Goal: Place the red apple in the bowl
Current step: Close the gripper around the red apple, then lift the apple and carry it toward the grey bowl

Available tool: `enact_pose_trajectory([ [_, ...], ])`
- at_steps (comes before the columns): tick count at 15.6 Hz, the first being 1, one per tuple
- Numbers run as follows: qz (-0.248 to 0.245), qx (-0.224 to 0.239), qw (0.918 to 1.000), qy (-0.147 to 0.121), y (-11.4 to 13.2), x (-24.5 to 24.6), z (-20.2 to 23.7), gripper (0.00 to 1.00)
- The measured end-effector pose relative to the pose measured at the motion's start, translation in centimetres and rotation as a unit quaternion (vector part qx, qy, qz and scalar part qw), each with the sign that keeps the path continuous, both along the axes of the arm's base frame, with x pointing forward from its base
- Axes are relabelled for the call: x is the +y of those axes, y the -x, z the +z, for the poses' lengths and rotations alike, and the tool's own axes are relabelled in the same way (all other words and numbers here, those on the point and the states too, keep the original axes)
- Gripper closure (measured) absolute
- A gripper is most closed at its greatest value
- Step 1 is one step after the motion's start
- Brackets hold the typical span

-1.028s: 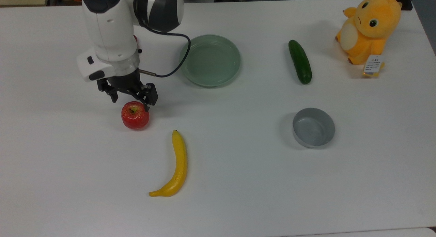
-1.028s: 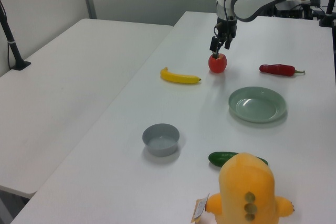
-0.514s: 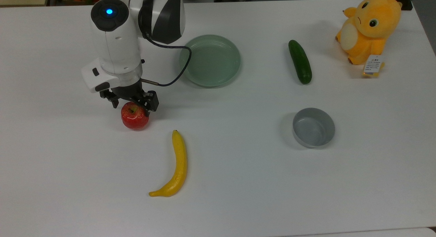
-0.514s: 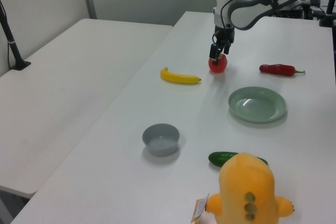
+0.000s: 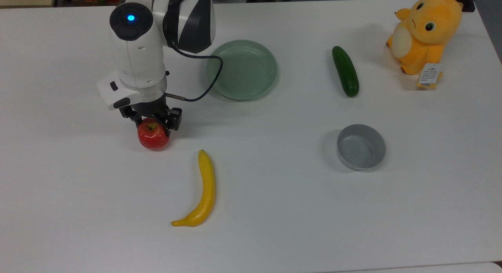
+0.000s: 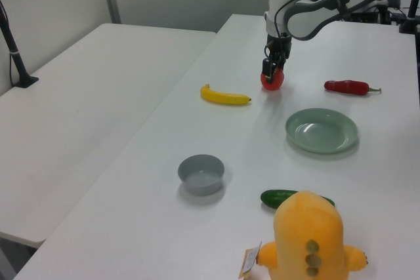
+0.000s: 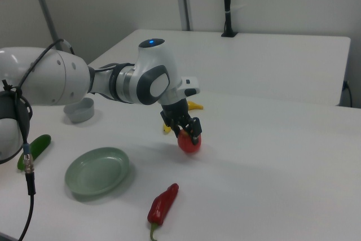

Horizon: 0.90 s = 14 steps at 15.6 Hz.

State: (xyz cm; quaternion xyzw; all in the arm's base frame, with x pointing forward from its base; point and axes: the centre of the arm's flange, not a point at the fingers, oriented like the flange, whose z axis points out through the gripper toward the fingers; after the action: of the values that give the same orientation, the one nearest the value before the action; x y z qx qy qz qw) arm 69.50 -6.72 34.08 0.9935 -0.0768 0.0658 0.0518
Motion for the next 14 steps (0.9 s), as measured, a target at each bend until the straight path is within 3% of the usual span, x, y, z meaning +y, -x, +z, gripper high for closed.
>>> enact_pose_trajectory([
  [8,0.002,-0.012,0.9999,-0.001,-0.4,0.4,1.2,0.29],
  [14,0.0,-0.047,0.9989,0.002,-0.3,0.1,6.0,0.29],
])
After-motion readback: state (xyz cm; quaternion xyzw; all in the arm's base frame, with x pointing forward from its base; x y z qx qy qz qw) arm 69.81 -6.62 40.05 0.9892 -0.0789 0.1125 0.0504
